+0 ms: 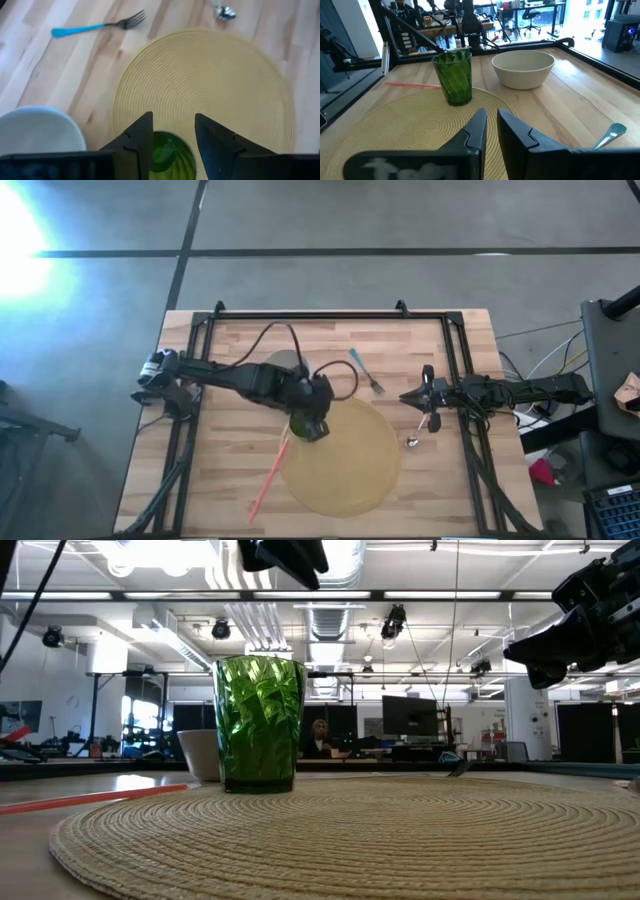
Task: Pick & Place Utensil
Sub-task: Put the white bowl on the brown mat to the bottom right of the green cup
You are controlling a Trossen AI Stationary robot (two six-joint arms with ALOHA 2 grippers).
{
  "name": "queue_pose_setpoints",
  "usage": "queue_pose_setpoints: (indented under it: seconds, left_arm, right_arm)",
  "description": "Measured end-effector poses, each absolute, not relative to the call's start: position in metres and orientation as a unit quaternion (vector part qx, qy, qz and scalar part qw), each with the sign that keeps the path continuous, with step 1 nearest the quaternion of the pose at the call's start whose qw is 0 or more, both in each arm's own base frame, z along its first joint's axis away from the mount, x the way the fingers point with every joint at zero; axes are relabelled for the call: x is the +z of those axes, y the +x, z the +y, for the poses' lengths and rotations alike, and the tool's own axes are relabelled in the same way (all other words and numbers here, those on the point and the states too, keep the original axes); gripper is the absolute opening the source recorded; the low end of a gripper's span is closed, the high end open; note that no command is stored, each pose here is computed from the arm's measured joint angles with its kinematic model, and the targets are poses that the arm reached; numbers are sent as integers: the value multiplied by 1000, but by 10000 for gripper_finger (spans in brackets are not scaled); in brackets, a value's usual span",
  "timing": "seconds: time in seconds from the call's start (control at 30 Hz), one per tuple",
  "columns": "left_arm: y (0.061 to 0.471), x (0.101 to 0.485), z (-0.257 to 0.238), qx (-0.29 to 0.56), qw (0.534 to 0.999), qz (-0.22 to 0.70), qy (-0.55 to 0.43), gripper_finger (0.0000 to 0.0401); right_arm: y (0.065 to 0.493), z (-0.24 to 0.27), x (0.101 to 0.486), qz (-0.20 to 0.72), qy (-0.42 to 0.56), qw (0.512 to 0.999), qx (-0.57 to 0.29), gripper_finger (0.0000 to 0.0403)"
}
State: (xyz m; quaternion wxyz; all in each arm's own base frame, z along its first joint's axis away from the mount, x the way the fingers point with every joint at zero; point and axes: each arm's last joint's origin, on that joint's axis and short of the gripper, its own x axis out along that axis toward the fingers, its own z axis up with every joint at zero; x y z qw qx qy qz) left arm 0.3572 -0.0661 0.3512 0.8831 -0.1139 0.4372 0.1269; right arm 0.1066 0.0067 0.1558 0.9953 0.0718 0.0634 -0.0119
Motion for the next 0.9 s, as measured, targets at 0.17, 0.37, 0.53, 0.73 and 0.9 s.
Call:
queue_pose_setpoints:
  seconds: [0.17,0.37,0.53,0.73,0.9]
  left_arm:
    - [359,353,-85,99,901,409,-105,130]
    - [362,360,-108,60,924,365,-101,126]
    - [361,363,-126,28,939,333,-86,125]
    - [363,349,-140,19,947,310,-76,120]
    - [365,328,-146,11,950,301,-78,114]
  right_arm:
    - [107,7,157,55,106,993,-13,43]
    - [107,7,158,52,195,979,-17,43]
    - [107,7,164,21,221,975,-11,43]
    - [107,7,175,-35,228,973,3,43]
    - [107,7,180,-61,230,971,9,43]
